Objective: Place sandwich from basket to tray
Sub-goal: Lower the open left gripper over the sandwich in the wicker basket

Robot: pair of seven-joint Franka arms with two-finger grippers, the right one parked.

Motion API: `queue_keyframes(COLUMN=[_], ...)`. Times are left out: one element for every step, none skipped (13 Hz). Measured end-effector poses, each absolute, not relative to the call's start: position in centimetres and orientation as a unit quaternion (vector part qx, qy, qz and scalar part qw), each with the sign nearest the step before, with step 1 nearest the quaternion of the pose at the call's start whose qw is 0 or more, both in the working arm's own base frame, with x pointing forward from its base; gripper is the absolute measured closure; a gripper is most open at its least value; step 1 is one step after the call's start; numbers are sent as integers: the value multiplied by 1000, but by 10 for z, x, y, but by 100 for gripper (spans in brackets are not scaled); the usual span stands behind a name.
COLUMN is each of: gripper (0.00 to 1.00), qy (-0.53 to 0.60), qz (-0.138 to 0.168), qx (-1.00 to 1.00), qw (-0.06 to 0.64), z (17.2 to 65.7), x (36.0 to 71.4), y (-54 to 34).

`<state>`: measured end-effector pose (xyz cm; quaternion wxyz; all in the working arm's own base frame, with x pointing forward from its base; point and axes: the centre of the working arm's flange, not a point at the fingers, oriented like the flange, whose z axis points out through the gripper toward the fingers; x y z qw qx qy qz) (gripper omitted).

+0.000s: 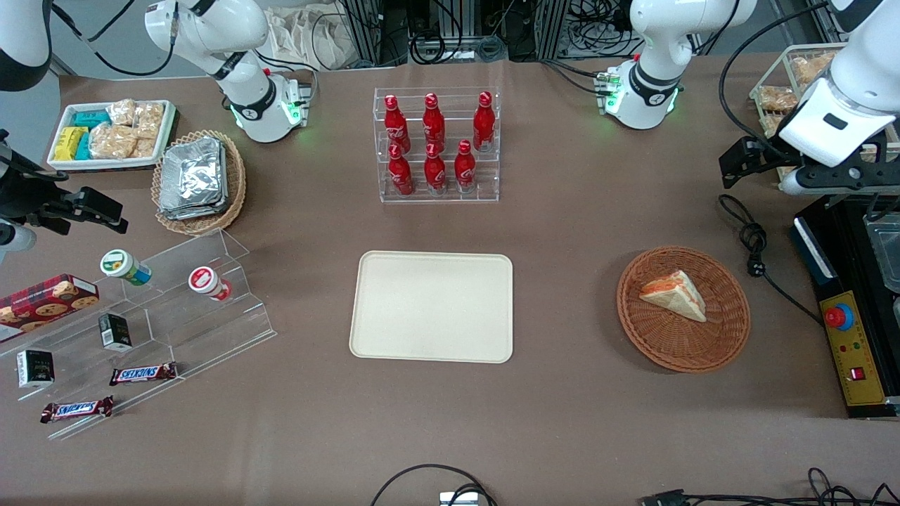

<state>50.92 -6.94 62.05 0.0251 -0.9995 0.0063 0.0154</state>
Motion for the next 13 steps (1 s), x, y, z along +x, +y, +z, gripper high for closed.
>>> queue_keyframes(gripper=[0, 0, 0, 0, 0, 0, 0, 0, 0, 0, 0, 0, 0], qy=[6, 6, 6, 6, 6, 5, 1, -17, -54, -101, -145, -180, -207], qz=[16, 17, 17, 17, 17, 18, 21, 23, 17, 11, 9, 9, 11], qx=[-1000, -1000, -1000, -1000, -1000, -1000, -999, -999, -998, -995, -989, -983, -978], qw=[25, 25, 25, 25, 25, 25, 24, 24, 22, 20, 19, 18, 17], z=[620, 619, 619, 619, 619, 618, 614, 608, 601, 592, 580, 567, 551], x=[510, 510, 510, 510, 510, 511, 513, 517, 524, 532, 539, 545, 550], y=[-69, -69, -69, -69, -69, -68, -66, -65, -64, -64, -64, -64, -64])
